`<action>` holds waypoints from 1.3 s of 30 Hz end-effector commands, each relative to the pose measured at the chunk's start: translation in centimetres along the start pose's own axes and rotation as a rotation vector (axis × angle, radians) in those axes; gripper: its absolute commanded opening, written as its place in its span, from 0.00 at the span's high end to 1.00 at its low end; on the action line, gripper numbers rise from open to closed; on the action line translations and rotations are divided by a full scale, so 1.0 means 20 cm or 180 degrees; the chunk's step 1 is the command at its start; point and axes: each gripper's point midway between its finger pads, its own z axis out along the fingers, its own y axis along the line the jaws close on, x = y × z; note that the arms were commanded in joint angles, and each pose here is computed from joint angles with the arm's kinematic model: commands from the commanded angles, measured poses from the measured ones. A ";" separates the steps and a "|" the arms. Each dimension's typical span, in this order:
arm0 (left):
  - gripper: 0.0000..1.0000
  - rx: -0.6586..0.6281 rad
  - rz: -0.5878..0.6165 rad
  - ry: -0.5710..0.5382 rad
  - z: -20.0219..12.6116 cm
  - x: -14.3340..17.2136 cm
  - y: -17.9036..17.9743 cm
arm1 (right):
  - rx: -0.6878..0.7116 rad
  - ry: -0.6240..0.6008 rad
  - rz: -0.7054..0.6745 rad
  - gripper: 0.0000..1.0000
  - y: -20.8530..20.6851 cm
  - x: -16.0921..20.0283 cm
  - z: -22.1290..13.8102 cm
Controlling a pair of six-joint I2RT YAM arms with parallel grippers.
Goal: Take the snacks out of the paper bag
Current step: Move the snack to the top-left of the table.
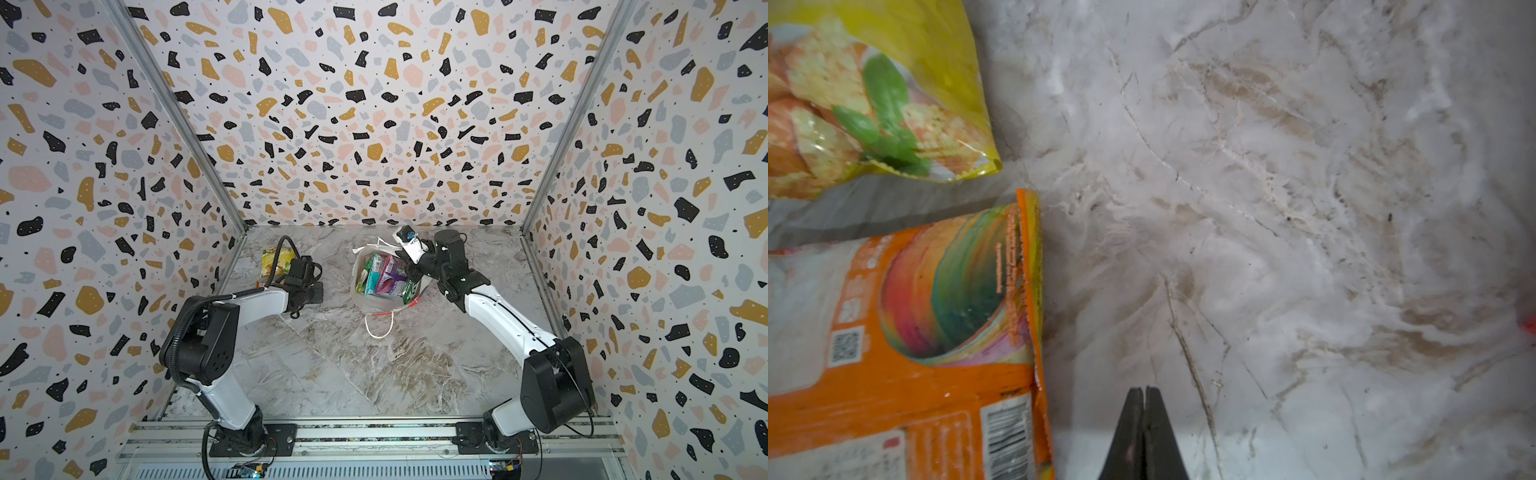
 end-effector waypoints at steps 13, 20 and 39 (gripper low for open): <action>0.98 -0.0431 -0.0092 0.0182 0.04 0.09 0.25 | 0.0124 -0.0139 -0.0019 1.00 -0.04 -0.08 -0.07; 0.98 -0.0494 -0.0075 0.0139 0.00 0.07 0.27 | 0.0114 -0.0146 -0.0020 1.00 -0.04 -0.09 -0.08; 0.87 0.0514 0.0044 -0.1617 -0.97 -0.49 -0.22 | 0.0031 0.0017 -0.0224 1.00 0.06 -0.07 -0.04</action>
